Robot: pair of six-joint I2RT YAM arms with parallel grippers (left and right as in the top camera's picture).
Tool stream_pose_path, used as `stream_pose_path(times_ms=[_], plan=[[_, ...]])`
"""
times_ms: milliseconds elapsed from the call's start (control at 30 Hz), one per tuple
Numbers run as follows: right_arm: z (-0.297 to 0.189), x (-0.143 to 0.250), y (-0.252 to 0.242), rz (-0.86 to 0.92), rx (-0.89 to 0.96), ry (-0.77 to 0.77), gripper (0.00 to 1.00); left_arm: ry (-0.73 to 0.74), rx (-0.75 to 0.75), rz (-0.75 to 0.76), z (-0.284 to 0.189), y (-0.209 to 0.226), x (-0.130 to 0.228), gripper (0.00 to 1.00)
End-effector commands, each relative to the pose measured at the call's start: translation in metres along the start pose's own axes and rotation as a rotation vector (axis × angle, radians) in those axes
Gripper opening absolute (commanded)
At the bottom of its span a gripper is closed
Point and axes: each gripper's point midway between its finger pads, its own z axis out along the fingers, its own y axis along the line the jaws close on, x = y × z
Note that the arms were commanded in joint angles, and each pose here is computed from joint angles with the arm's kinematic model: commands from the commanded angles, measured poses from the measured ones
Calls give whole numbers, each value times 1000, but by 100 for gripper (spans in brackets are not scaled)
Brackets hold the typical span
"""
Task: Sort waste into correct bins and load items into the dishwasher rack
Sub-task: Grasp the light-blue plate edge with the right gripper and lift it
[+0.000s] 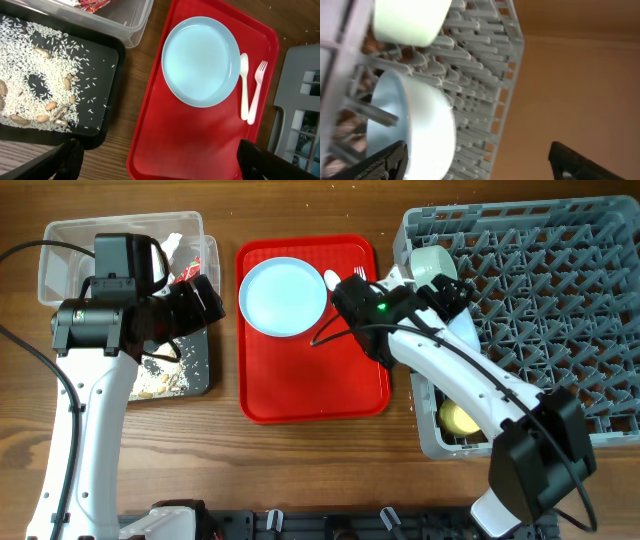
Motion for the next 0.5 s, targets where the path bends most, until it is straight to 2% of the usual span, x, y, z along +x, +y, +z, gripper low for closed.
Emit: stream_pose_path(times_ms=[0,67,133,233,267,300,400,467], plan=[[-29,-18,0,153,-260,-111,100,-9,-4,6,-1,0,-4,100],[-46,-29,8,206,-404,-176,100,-9,-4,6,-1,0,-4,100],[-82,-54,34,263,-695,-306,100,-9,-4,6,-1,0,-4,100],[-174,-79,79,216,-1276,-496,100,-9,-4,6,-1,0,-4,100],[-196,-86,81,213,-1395,-554,100,-9,-4,6,-1,0,-4,100],[-201,-101,80,298,-1440,-571,81,-9,-4,6,-1,0,-4,100],[-170,-131,83,664,-1384,-393,71,-9,-4,6,-1,0,-4,100],[-148,-145,96,825,-1318,-282,64,-9,-4,6,-1,0,-4,100]])
